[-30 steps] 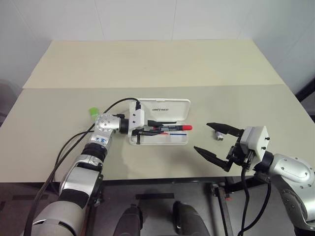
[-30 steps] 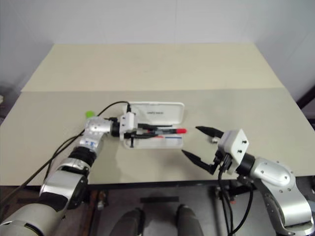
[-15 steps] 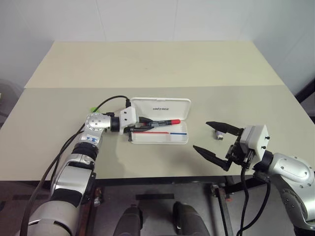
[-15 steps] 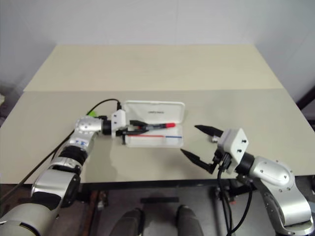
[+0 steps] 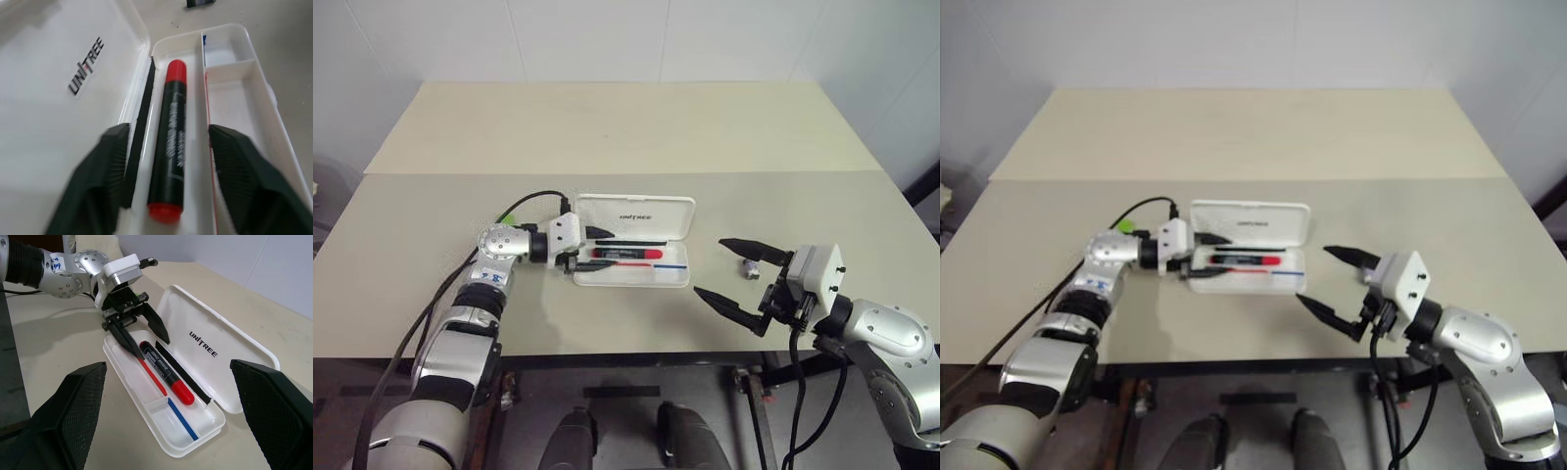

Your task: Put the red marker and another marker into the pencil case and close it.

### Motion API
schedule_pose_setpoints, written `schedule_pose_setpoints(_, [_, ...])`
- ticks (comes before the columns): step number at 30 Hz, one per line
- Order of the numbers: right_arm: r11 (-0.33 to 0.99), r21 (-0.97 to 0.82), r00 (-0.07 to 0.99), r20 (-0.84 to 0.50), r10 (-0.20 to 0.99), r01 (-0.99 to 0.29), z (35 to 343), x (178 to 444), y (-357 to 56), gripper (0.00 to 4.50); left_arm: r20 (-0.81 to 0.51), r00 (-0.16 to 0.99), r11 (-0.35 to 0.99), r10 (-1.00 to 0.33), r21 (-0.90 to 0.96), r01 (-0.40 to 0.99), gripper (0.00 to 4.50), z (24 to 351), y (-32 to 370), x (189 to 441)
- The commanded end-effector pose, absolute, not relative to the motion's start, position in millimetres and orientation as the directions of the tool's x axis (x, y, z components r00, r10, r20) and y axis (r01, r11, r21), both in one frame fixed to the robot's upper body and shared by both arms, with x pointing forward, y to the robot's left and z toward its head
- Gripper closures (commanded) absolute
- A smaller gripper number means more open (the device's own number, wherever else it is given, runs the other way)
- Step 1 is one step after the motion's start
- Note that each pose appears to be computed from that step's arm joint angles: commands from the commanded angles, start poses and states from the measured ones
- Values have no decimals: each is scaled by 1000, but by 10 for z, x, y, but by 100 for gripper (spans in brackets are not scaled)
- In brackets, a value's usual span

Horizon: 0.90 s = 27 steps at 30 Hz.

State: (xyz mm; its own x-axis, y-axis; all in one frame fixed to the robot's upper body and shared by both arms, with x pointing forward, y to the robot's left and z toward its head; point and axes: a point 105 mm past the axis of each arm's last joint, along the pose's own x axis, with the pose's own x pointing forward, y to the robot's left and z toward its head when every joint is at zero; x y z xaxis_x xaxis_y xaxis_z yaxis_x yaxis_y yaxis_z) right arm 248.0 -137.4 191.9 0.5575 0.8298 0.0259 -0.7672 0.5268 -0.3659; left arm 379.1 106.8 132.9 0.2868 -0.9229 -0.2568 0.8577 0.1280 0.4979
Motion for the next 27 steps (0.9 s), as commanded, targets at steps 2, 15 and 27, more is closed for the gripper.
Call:
schedule_pose_setpoints(2, [512,-374,537,41,842,-774,1970,2463,-1344,23,-180,254,130,-950,513,849,24,1511,1005,3772])
schedule_pose_setpoints(15, [476,-351,494,44,869,-806,1933,2521,-1282,23,0,207,184,-978,457,870,5,1688,1195,3270])
schedule_pose_setpoints(27, [417,-330,427,46,903,-847,1875,2592,-1205,23,199,757,781,-622,230,581,5,1644,1652,3012])
